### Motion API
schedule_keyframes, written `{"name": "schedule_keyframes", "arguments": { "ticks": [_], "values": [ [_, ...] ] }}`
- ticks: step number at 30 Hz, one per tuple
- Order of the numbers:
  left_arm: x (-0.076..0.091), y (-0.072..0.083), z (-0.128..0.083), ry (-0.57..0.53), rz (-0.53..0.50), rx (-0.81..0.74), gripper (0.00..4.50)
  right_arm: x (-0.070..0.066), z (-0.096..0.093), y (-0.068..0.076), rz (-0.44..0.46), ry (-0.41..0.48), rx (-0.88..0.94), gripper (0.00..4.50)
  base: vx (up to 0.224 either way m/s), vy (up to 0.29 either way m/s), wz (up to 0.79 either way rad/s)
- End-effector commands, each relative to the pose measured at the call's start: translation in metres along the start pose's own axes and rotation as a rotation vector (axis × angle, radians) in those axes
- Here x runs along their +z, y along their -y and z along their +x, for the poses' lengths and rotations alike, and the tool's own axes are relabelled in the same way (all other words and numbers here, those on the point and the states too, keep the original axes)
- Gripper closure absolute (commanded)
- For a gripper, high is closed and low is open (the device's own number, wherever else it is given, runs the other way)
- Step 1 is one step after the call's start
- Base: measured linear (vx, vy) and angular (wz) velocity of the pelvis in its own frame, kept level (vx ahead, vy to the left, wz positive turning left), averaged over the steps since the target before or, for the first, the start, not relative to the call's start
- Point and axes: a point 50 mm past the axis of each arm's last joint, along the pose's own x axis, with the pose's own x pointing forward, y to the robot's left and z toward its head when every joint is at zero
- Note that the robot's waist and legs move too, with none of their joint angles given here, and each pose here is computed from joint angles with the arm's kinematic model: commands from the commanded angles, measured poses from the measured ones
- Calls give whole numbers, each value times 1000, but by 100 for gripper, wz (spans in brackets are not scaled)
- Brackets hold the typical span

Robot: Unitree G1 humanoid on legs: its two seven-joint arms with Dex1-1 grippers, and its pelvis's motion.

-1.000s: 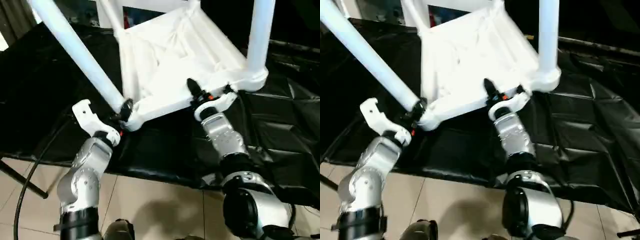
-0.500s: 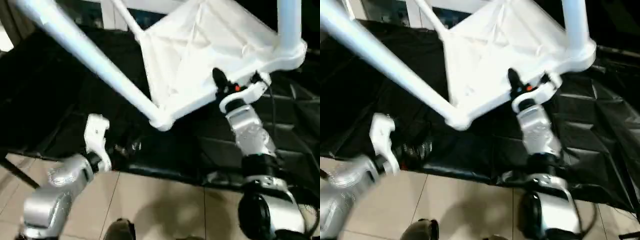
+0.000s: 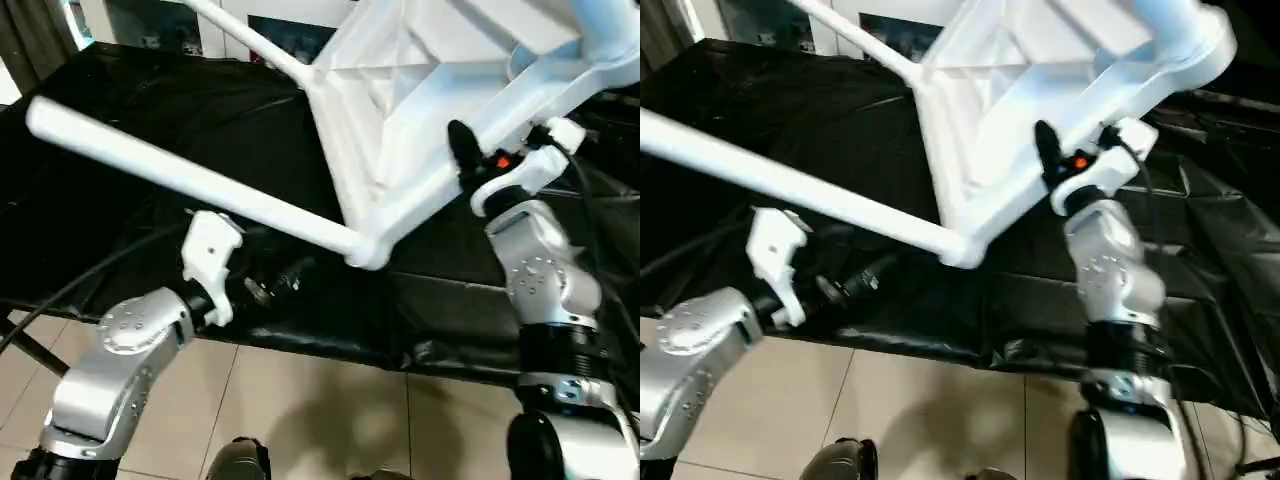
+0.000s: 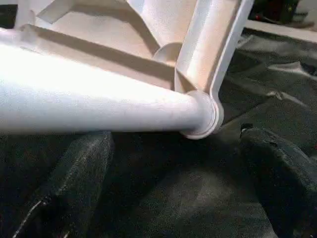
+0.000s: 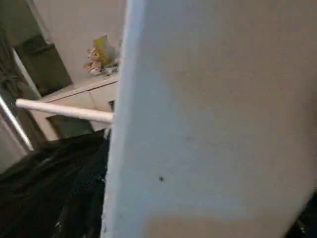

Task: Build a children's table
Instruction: Flip table

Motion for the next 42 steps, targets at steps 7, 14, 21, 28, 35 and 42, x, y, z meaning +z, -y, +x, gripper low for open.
{"name": "schedule_keyframes", "arguments": {
  "ticks": [7,14,21,28,35,42],
  "values": [
    [34,-5,6,123,157,-5,0,19,-10,7,-241,36,-110,254,0,0,0],
    [36,-3,10,131,206,-17,0,22,-11,9,-307,27,-135,257,0,0,0],
    [75,-8,24,223,518,47,0,35,-4,6,-520,37,-129,257,0,0,0],
    [109,-14,34,334,732,121,0,36,-1,10,-587,35,-170,257,0,0,0],
    [121,-5,42,385,881,63,0,30,13,17,-627,22,-201,257,0,0,0],
    [147,2,45,502,975,80,0,19,23,11,-616,13,-171,179,0,0,0]
  ]
}}
